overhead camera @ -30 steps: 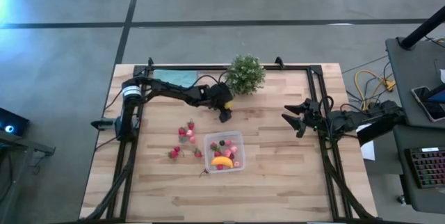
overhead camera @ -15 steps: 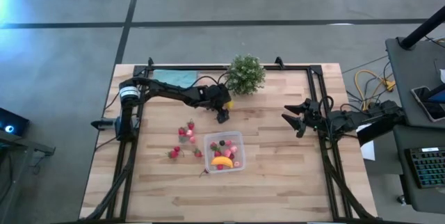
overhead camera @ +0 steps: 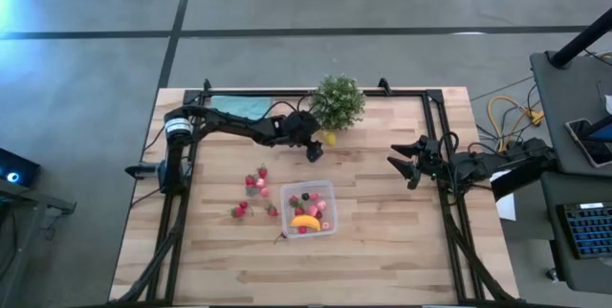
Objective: Pick and placing Produce into tupperware
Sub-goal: Put the yellow lemon into the transparent bin
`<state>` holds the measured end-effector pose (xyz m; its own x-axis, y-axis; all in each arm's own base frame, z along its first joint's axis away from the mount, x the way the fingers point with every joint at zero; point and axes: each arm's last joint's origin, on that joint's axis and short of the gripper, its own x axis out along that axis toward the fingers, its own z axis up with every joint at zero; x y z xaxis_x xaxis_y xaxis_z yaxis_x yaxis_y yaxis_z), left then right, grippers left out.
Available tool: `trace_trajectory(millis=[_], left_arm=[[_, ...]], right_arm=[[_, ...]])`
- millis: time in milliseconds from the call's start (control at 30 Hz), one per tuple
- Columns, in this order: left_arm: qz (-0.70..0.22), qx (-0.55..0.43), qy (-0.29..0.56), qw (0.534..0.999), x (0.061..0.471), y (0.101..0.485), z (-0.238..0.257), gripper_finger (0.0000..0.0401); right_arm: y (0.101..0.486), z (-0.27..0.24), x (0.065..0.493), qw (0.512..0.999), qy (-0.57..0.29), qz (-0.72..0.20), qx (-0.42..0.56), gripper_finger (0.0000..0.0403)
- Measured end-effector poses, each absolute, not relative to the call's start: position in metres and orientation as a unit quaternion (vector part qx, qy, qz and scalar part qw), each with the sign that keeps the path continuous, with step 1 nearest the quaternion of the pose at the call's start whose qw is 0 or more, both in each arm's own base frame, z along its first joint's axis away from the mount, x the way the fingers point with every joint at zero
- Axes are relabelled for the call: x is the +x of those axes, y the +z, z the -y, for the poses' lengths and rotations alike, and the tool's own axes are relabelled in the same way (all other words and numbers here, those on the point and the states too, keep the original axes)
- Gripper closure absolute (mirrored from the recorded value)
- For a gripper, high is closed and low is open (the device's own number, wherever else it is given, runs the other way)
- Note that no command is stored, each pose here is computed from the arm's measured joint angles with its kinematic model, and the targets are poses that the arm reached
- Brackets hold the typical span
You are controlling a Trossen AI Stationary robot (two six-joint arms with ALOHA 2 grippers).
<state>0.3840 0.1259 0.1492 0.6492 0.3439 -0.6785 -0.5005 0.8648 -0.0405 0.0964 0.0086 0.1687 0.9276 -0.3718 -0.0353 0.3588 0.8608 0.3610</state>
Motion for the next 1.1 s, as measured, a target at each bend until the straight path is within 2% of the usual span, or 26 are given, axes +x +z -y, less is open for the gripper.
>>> trace_trajectory(millis=[200,367,500,733,967,1100], left_arm=[[-0.342,-0.116,0.224,0.905,0.385,0.149,-0.126,0.0137],[-0.340,-0.139,0.162,0.916,0.388,0.149,-0.121,0.0137],[-0.349,-0.127,0.151,0.916,0.388,0.148,-0.115,0.0137],[-0.343,-0.101,0.200,0.912,0.385,0.157,-0.116,0.0137],[-0.369,-0.101,0.210,0.900,0.381,0.155,-0.116,0.0137],[-0.373,-0.102,0.211,0.898,0.380,0.155,-0.115,0.0137]], right_arm=[[0.169,-0.009,0.096,0.964,-0.189,0.018,0.184,0.0156],[0.169,-0.009,0.096,0.964,-0.189,0.018,0.184,0.0153],[0.169,-0.009,0.096,0.964,-0.189,0.018,0.184,0.0149],[0.169,-0.009,0.096,0.964,-0.189,0.018,0.184,0.0154],[0.169,-0.009,0.096,0.965,-0.190,0.017,0.180,0.0155],[0.171,-0.006,0.096,0.966,-0.224,0.021,0.124,0.0151]])
